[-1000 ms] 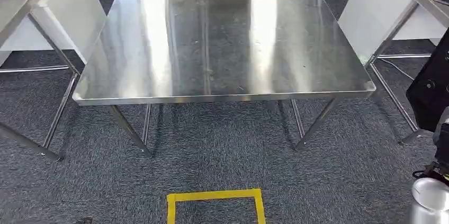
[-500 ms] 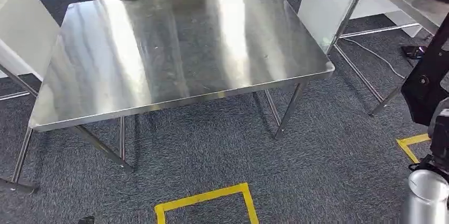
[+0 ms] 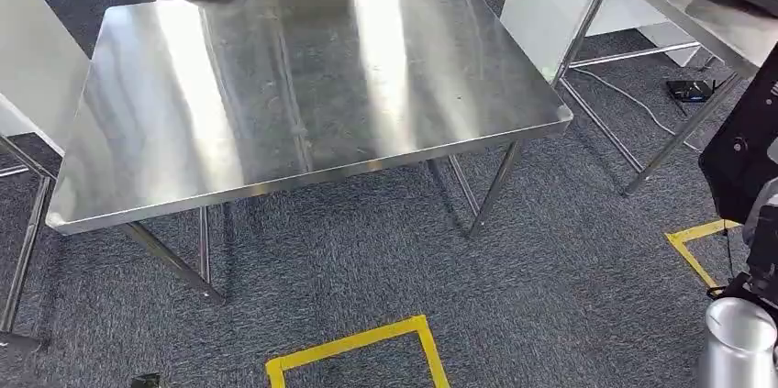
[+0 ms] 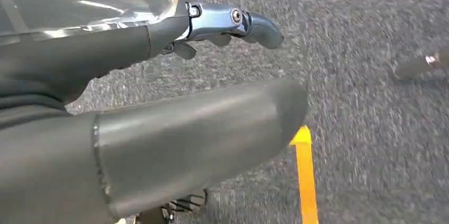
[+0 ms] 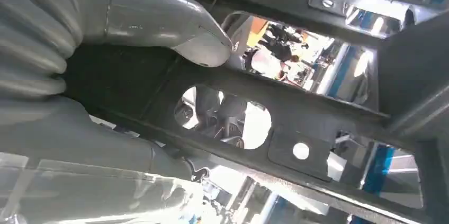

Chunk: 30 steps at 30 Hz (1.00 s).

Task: Take the parts from the cabinet and place them on the table.

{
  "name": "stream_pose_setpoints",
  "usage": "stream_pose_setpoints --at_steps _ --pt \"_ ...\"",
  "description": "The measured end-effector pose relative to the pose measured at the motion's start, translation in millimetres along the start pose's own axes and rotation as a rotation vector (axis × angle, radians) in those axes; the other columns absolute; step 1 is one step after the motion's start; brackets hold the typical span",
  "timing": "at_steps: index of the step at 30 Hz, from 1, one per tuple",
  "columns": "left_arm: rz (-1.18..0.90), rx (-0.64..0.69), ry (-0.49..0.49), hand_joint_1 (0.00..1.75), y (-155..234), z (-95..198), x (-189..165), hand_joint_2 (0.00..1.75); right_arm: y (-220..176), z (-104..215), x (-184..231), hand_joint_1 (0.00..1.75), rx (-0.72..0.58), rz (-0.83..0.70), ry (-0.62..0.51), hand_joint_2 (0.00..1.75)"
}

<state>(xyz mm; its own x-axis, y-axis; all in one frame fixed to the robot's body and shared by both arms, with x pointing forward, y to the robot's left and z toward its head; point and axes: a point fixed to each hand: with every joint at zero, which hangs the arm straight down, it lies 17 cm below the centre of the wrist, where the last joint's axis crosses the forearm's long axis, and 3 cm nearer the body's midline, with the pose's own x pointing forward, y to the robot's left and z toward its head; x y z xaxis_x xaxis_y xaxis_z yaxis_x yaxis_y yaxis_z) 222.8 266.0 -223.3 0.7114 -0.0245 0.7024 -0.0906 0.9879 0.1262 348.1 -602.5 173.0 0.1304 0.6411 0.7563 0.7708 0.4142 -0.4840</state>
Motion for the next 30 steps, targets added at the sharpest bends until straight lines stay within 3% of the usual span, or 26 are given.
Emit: stream_pose_setpoints --at_steps 30 --pt "0.001 -0.013 0.032 0.0 -8.3 -3.5 3.3 0.0 13.1 10.2 -25.2 1.71 0.101 0.12 0.043 1.75"
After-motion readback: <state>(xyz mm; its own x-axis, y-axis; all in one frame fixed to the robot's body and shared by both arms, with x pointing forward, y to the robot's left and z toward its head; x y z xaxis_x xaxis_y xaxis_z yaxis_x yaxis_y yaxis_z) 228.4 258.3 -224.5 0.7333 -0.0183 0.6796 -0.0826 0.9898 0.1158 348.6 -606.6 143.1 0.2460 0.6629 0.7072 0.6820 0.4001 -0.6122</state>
